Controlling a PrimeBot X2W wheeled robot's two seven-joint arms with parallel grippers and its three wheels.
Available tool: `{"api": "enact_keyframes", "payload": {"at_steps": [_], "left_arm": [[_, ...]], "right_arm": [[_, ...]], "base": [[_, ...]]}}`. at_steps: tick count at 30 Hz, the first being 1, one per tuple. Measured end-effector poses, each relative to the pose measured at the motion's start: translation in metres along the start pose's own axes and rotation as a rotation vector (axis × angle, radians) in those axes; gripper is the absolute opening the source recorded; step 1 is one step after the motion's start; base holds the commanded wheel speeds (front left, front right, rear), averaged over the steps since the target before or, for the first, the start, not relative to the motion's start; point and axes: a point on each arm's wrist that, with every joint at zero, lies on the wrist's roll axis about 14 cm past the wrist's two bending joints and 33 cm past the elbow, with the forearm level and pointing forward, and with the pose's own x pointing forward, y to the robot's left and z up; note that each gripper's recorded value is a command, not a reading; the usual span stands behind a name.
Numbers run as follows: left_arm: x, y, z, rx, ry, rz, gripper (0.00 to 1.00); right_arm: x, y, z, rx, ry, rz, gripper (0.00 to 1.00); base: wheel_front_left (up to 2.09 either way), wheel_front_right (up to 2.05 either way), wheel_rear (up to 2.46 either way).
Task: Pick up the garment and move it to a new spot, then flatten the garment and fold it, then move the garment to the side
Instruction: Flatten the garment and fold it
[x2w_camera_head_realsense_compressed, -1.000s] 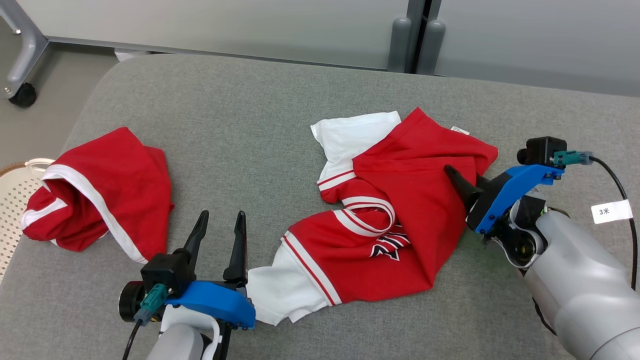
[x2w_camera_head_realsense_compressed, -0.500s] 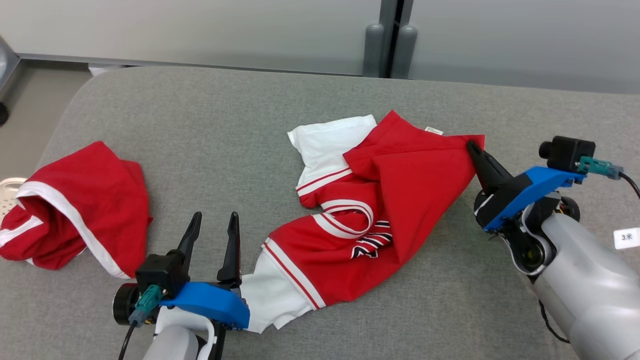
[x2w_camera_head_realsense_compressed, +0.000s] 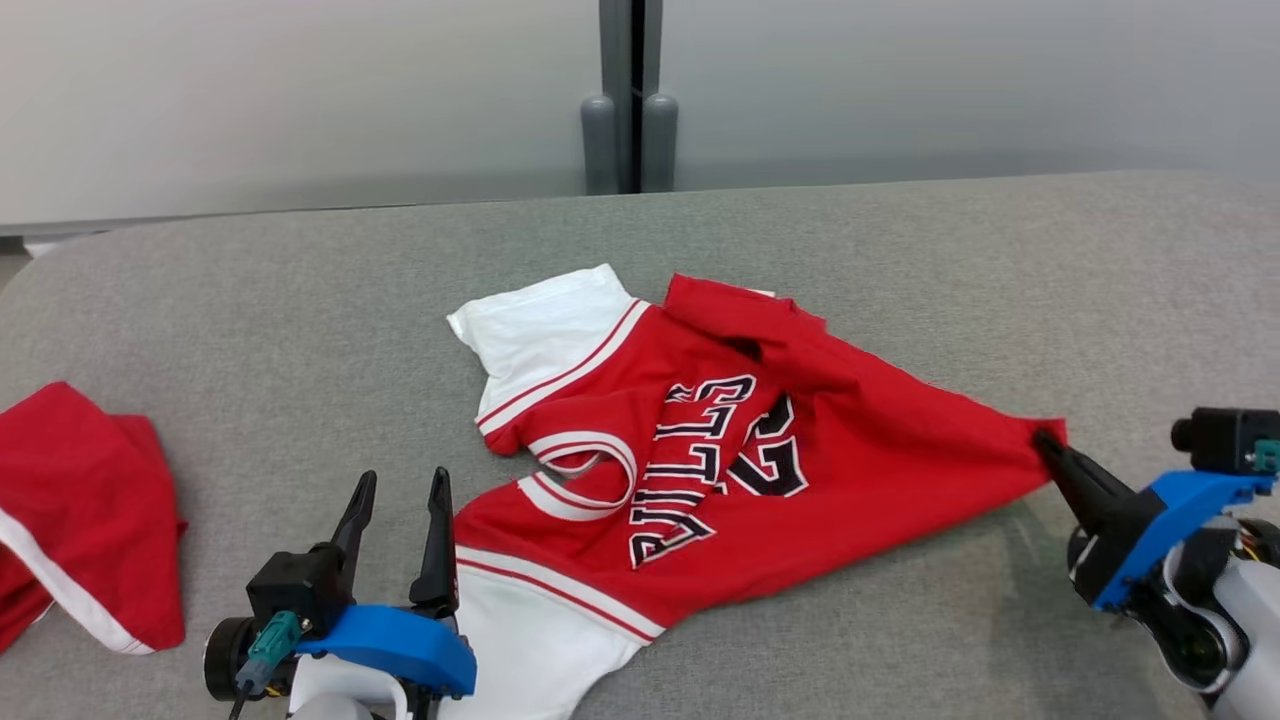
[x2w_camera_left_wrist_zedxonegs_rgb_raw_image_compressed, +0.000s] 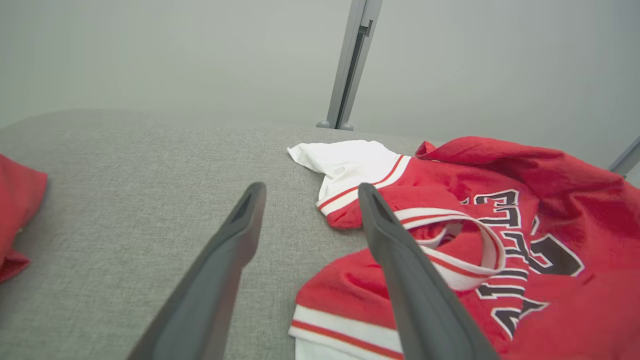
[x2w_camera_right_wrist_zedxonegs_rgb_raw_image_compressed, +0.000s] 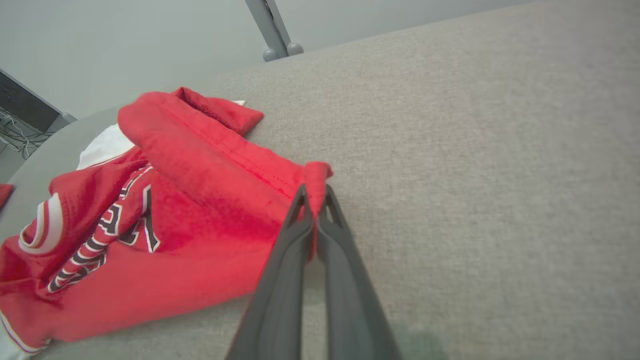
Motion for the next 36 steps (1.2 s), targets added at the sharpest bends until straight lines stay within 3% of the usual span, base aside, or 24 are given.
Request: {"api": "enact_keyframes", "payload": {"at_steps": [11,12,14,18,26,29,36], "left_arm": [[0.006,-0.015,-0.002,0.006,0.009,-0.049,1.00],[0.006,-0.015,-0.003,0.006,0.010,-0.050,1.00],[0.006,-0.015,-0.003,0.008,0.012,-0.051,1.00],[0.003,-0.012,0.000,0.014,0.005,-0.046,1.00],[-0.010,0.003,0.017,0.043,-0.043,-0.007,1.00],[-0.013,0.006,0.027,0.045,-0.073,0.001,1.00],[-0.021,0.014,0.059,0.067,-0.171,0.018,1.00]], "right_arm": [[-0.065,-0.066,-0.046,0.011,0.116,-0.195,0.00],[-0.067,-0.069,-0.050,0.006,0.127,-0.205,0.14],[-0.069,-0.067,-0.058,0.022,0.141,-0.214,1.00],[-0.071,-0.064,-0.065,-0.006,0.166,-0.221,1.00],[-0.080,-0.074,0.010,-0.165,-0.034,-0.278,1.00],[-0.078,-0.047,0.047,-0.207,-0.182,-0.247,1.00],[-0.075,0.034,0.085,-0.258,-0.441,-0.085,1.00]], "base": [[0.00,0.00,0.00],[0.00,0.00,0.00],[0.00,0.00,0.00],[0.00,0.00,0.00],[0.00,0.00,0.00],[0.00,0.00,0.00],[0.00,0.00,0.00]]}}
